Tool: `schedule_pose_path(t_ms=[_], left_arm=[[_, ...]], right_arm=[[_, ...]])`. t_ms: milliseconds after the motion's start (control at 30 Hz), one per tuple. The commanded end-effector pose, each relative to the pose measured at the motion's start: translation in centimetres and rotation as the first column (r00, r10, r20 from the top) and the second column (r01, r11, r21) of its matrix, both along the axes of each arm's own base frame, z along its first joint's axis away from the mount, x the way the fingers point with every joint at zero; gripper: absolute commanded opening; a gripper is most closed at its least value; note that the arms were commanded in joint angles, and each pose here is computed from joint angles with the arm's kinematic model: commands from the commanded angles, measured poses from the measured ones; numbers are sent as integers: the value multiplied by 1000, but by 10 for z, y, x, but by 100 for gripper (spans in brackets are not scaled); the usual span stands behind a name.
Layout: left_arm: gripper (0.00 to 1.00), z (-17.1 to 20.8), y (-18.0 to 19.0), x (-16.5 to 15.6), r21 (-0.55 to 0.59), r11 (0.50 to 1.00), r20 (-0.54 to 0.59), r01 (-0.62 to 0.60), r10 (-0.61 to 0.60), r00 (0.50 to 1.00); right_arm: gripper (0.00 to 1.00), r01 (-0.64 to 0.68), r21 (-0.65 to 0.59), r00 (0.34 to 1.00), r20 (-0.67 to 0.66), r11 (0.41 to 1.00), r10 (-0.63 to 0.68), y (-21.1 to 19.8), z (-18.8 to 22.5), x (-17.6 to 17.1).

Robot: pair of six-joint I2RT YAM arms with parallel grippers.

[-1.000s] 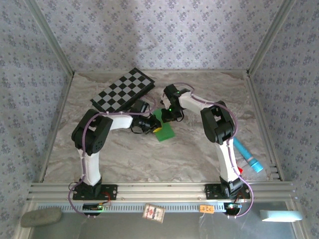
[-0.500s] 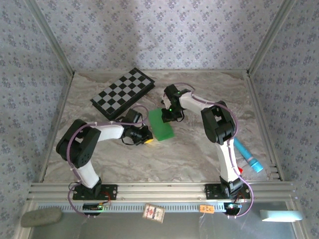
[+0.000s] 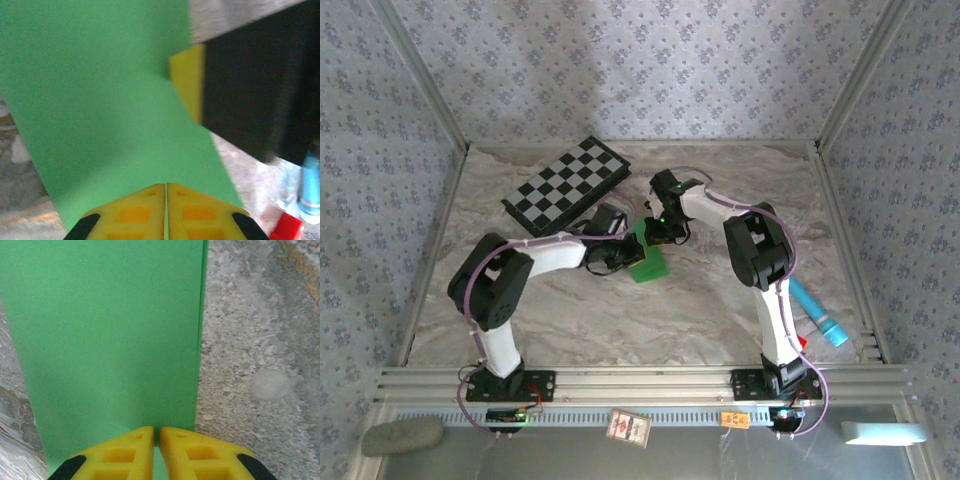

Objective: Fold a paper plane with a square sheet of paper (pick it up from the middle)
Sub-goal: First fold the square sheet of paper in half at the center of the table.

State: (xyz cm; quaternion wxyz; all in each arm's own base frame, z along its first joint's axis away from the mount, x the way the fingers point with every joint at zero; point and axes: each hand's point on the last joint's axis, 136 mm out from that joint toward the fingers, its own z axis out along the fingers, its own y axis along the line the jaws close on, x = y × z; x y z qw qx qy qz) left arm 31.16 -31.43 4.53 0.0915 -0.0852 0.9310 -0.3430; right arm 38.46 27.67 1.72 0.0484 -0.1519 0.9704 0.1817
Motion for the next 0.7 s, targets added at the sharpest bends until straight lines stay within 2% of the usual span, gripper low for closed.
schedule_pose_path(t_ms=[0, 167, 433, 533, 667], left_arm=[[8, -12, 0, 2, 31, 1000, -23, -2, 3, 1000], [8, -32, 6, -17, 26, 999, -80, 22, -20, 997], [7, -58, 47, -71, 126, 989, -180, 77, -53, 982], [7, -42, 46, -71, 115, 988, -152, 102, -84, 985], [7, 7, 21, -39, 37, 994, -17, 106, -106, 994]], right_arm=[[17, 48, -163, 991, -113, 985, -67, -37, -50, -21], [18, 67, -177, 988, -124, 982, -90, -40, -53, -23], [18, 142, -216, 972, -156, 966, -178, -48, -54, -28], [18, 172, -213, 966, -155, 962, -207, -49, -53, -27], [17, 188, -215, 962, -158, 958, -224, -50, -53, -28]])
